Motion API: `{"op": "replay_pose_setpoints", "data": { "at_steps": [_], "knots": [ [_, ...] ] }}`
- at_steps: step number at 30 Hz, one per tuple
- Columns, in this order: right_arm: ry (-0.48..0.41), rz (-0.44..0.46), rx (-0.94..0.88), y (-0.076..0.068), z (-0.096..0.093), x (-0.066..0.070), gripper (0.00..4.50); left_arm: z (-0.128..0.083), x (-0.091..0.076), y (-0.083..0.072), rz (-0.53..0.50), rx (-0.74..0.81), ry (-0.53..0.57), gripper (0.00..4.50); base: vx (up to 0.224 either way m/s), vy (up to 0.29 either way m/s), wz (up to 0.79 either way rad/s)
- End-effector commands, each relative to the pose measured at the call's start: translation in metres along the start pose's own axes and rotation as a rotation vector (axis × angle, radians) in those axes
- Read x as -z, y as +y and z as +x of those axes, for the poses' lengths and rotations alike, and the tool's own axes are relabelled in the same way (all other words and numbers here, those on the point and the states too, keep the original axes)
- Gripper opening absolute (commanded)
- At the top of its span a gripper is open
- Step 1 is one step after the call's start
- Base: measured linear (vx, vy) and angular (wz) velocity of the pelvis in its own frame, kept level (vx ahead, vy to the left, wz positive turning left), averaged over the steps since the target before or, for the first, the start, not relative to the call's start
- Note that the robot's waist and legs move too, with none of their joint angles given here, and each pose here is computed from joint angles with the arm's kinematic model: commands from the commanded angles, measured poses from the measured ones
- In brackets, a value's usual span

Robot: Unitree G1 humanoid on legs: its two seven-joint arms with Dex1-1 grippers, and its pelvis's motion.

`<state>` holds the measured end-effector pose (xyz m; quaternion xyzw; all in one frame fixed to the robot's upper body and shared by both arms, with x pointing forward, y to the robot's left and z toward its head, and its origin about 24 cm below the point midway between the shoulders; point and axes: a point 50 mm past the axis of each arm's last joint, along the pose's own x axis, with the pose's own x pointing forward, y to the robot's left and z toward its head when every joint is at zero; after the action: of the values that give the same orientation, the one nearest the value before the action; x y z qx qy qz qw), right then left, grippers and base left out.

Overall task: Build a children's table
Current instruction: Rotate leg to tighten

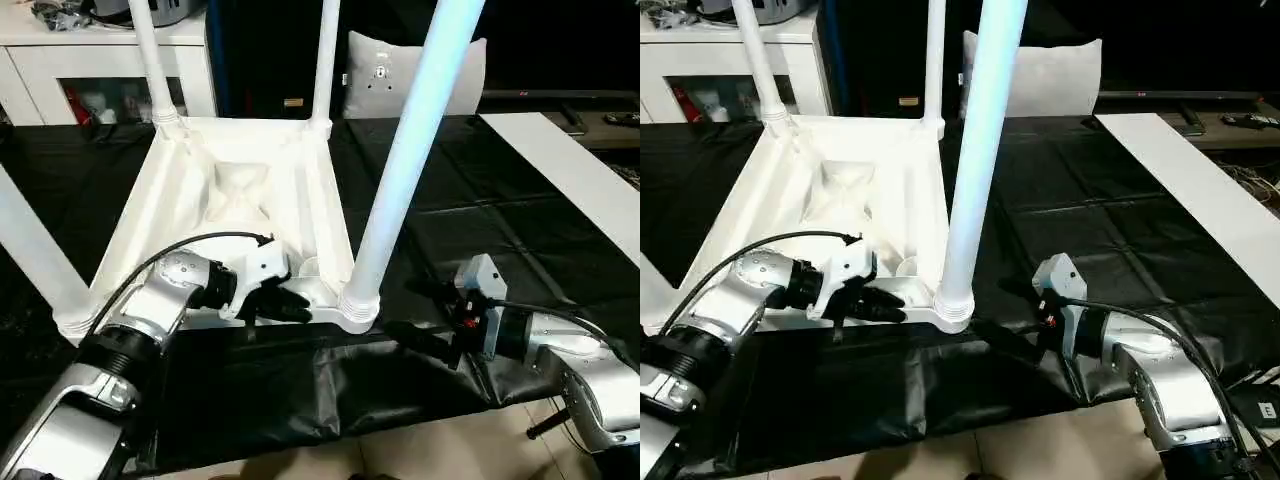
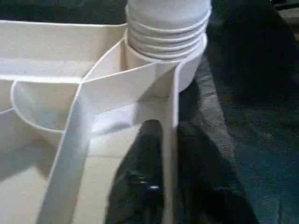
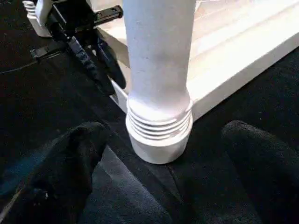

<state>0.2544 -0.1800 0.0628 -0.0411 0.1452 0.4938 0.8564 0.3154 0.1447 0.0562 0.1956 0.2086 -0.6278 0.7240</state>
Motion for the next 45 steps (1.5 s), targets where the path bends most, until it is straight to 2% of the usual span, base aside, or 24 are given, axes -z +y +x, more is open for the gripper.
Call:
{"op": "replay_pose_setpoints", "data": {
  "at_steps": [1, 4, 9, 13, 20, 22, 26, 28, 45],
  "knots": [
    [-0.001, -0.033, 0.004, -0.002, -0.001, -0.005, 4.5, 0.004, 0.004, -0.004, -0.002, 0.01, 0.023, 0.37, 0.0, 0.0, 0.0],
    [0.0, -0.034, 0.004, -0.003, -0.001, -0.005, 4.5, 0.004, 0.005, -0.004, 0.004, 0.019, 0.041, 0.11, 0.0, 0.0, 0.0],
    [-0.002, -0.037, 0.005, -0.004, 0.0, -0.008, 4.5, 0.002, 0.005, -0.004, 0.025, 0.03, 0.062, 0.11, 0.0, 0.0, 0.0],
    [-0.003, -0.05, 0.01, -0.007, 0.002, -0.01, 4.5, 0.0, 0.001, -0.006, 0.046, 0.06, 0.033, 0.11, 0.0, 0.0, 0.0],
    [-0.058, -0.055, -0.148, -0.006, 0.016, -0.02, 4.5, 0.005, -0.012, -0.02, 0.139, 0.218, 0.001, 0.11, 0.0, 0.0, 0.0],
    [-0.055, -0.04, -0.19, -0.007, 0.019, -0.021, 4.21, 0.007, -0.014, -0.023, 0.158, 0.25, 0.002, 0.0, 0.0, 0.0, 0.0],
    [-0.044, -0.028, -0.257, -0.009, 0.025, -0.023, 4.05, 0.009, -0.017, -0.024, 0.178, 0.264, 0.01, 0.0, 0.0, 0.0, 0.0],
    [-0.028, -0.026, -0.291, -0.011, 0.028, -0.023, 3.81, 0.01, -0.017, -0.023, 0.183, 0.256, 0.019, 0.0, 0.0, 0.0, 0.0],
    [0.018, 0.004, -0.391, -0.012, 0.036, -0.021, 2.31, 0.006, -0.013, -0.022, 0.164, 0.228, 0.03, 0.0, 0.0, 0.0, 0.0]
  ]
}}
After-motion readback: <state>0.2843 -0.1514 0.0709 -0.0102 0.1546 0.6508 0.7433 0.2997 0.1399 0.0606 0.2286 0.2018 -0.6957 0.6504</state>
